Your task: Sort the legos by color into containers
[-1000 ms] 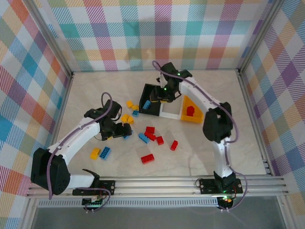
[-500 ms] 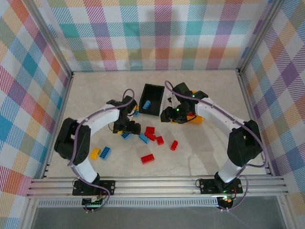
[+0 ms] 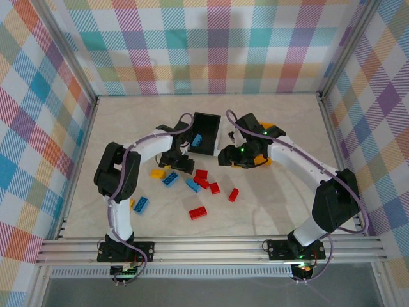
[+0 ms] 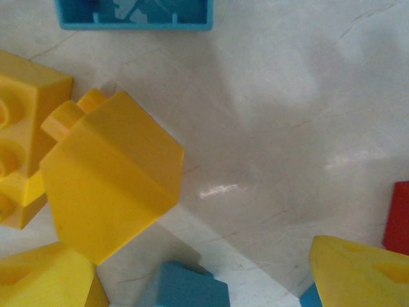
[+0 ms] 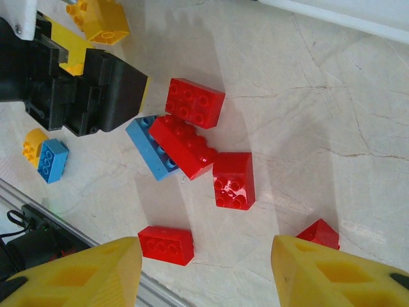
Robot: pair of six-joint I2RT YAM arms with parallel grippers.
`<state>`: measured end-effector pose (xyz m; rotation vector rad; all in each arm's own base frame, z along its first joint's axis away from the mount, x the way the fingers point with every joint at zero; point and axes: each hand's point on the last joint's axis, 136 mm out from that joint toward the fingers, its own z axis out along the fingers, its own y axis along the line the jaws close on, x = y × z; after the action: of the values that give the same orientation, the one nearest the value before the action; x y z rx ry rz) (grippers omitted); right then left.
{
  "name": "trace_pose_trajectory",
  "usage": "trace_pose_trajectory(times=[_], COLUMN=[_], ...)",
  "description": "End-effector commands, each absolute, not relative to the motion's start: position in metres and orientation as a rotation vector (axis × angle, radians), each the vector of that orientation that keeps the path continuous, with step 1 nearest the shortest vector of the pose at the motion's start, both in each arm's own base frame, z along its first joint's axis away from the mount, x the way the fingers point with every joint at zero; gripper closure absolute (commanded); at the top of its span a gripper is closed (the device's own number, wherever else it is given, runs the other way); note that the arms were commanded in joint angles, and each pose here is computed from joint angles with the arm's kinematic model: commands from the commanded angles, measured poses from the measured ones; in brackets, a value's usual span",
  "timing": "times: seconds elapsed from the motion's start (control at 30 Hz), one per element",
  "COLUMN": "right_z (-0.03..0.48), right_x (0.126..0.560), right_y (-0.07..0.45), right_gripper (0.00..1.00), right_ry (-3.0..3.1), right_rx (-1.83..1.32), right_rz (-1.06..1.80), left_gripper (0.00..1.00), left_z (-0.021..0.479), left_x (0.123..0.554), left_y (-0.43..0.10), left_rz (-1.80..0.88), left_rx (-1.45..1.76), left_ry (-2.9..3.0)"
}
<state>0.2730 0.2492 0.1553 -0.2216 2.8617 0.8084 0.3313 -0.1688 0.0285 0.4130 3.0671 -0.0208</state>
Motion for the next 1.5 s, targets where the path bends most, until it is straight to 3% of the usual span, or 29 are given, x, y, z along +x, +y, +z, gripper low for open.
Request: trace_pose_trajectory(times=[0.0,0.67,0.87,1.03,1.17,1.47], right_z=[0.157,0.149,0.151,0.152,0.154,0.149], right_x=[0.27,0.274,0.272,0.27,0.269,0.268], right_y=[0.252,0.274,0.275,0.272,0.266,0.25], right_gripper=[0.43,0.43,0.44,0.43,0.43,0.43], right_ry=[2.863,2.875,2.872,2.872,2.867,2.871], right_rx=[-0.225,-0.229,-0.245,-0.247,-0.257,-0.187], right_rz=[0.825,0.853,0.832,0.813,0.78,0.775], left_gripper=[0.16,0.44,0.66,0.76,0.81,0.81], left_z=[0.024,0.022,0.023,0.036,0.051,0.128], left_x=[0.327,0.273,0.277,0.284,0.283,0.301], left_y=[-0.16,-0.139,-0.143,-0.147,-0.148,-0.16], left_rz=[0.024,-0.014,-0.033,-0.06,-0.096,-0.24], left_rx=[0.448,0.349,0.342,0.316,0.286,0.169], left_ry=[3.089,3.127,3.121,3.09,3.071,2.905])
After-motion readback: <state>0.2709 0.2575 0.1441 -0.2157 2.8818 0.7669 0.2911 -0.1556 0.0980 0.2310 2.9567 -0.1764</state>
